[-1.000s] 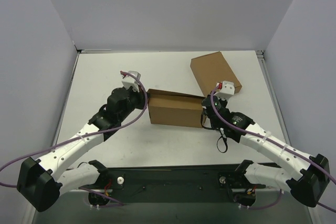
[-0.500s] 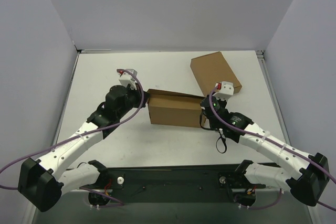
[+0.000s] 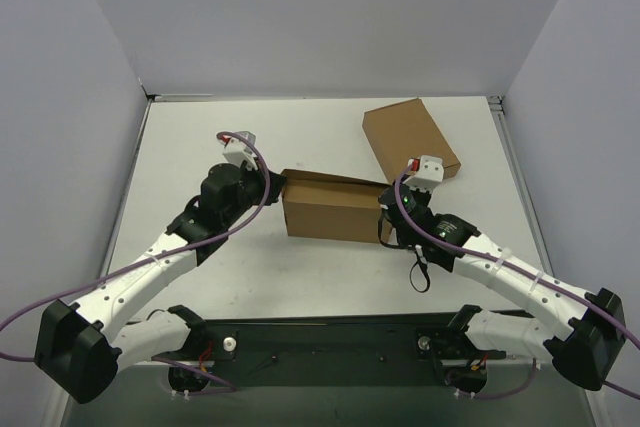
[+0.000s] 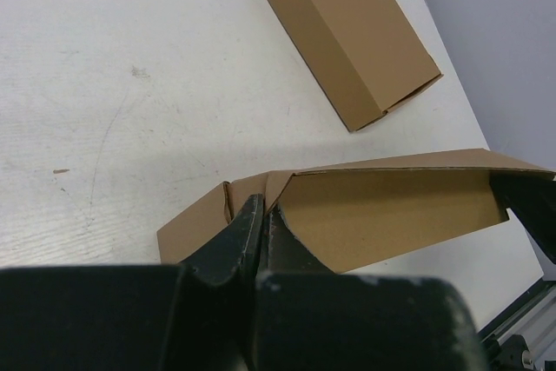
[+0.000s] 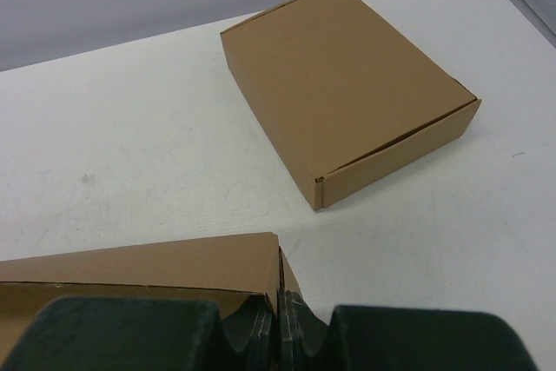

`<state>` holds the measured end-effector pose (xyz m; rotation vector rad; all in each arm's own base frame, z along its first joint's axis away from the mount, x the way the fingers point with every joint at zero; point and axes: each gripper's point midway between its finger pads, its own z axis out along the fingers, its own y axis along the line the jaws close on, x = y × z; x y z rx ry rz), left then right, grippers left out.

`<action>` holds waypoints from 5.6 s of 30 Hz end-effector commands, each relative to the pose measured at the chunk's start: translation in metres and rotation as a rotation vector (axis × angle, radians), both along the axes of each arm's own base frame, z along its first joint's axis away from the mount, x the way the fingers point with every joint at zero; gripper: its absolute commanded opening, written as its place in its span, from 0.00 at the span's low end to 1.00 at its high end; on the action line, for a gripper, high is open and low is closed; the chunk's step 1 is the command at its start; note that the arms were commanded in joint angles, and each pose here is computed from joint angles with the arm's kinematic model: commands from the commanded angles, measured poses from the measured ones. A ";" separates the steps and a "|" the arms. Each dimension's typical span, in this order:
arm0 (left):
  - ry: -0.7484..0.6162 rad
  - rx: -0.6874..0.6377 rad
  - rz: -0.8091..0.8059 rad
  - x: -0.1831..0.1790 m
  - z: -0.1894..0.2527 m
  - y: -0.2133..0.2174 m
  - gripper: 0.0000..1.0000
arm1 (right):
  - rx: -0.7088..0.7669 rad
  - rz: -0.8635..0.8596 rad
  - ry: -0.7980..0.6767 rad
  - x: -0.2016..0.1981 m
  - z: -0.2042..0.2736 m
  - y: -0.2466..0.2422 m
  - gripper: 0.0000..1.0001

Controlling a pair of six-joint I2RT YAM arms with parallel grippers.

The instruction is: Fold the paper box

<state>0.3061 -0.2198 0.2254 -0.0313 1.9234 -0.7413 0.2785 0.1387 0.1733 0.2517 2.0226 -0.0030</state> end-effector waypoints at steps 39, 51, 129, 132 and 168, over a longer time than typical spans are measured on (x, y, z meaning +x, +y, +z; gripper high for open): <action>0.016 0.314 -0.069 -0.043 -0.069 0.026 0.19 | -0.253 0.082 0.381 -0.060 -0.092 -0.032 0.00; -0.135 0.388 -0.176 -0.036 -0.008 0.014 0.59 | -0.251 0.083 0.373 -0.060 -0.088 -0.032 0.00; -0.062 0.403 -0.120 0.006 0.006 -0.016 0.00 | -0.269 0.112 0.404 -0.061 -0.097 -0.028 0.00; -0.064 0.381 -0.120 0.007 0.008 -0.019 0.00 | -0.271 0.112 0.403 -0.061 -0.097 -0.028 0.00; -0.111 0.381 -0.147 -0.005 0.005 -0.017 0.29 | -0.258 0.118 0.392 -0.060 -0.095 -0.027 0.00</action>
